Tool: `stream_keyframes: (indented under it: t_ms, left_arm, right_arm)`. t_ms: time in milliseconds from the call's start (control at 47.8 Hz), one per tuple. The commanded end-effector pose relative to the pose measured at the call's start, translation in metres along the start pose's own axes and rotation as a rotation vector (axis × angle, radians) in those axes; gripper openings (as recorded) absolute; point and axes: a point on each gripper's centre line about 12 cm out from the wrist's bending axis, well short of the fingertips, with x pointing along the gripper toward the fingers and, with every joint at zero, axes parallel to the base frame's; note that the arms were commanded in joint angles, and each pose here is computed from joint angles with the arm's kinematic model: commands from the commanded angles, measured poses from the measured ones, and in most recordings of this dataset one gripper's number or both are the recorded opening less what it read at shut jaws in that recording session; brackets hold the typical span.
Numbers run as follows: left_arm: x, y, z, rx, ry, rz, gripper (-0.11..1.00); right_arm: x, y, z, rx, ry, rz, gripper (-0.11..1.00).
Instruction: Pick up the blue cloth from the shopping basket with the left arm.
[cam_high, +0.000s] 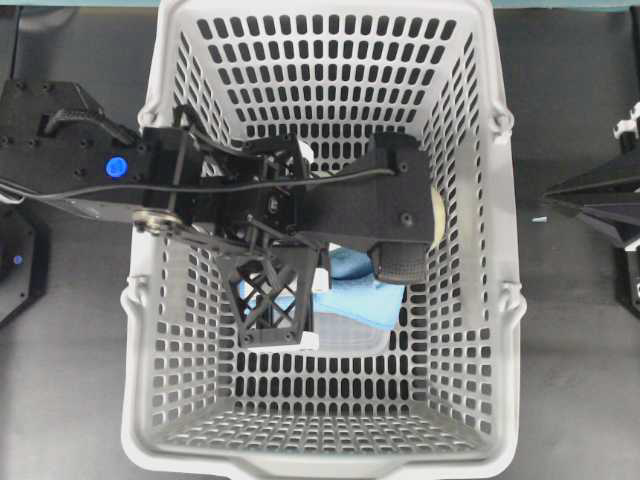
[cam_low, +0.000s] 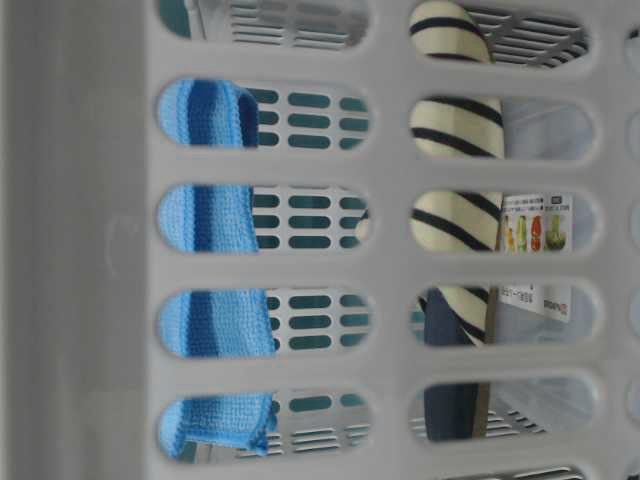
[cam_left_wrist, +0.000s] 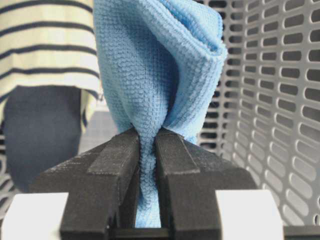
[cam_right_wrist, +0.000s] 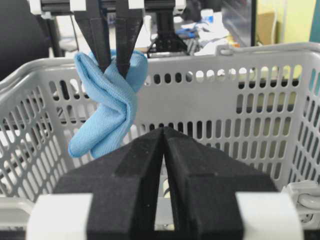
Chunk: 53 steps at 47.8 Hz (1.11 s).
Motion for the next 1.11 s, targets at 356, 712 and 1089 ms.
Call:
stream_keyframes:
  t_ms: [356,712,1089]
  left_arm:
    - [-0.0193,-0.0006,0.0062,0.002,-0.050,-0.006,0.07]
    - [-0.0185,-0.0006,0.0062,0.002,-0.049,-0.005,0.07]
    - [-0.0170,-0.0005,0.0062,-0.002,-0.046,-0.004,0.07]
  right_arm:
    - [0.0011,0.0001,0.0031,0.003,-0.014,0.000,0.00]
    - [0.0009,0.0001,0.0034,0.003,-0.015,0.000,0.00]
    - [-0.0013,0.0001,0.0023,0.003,-0.018,0.001,0.00]
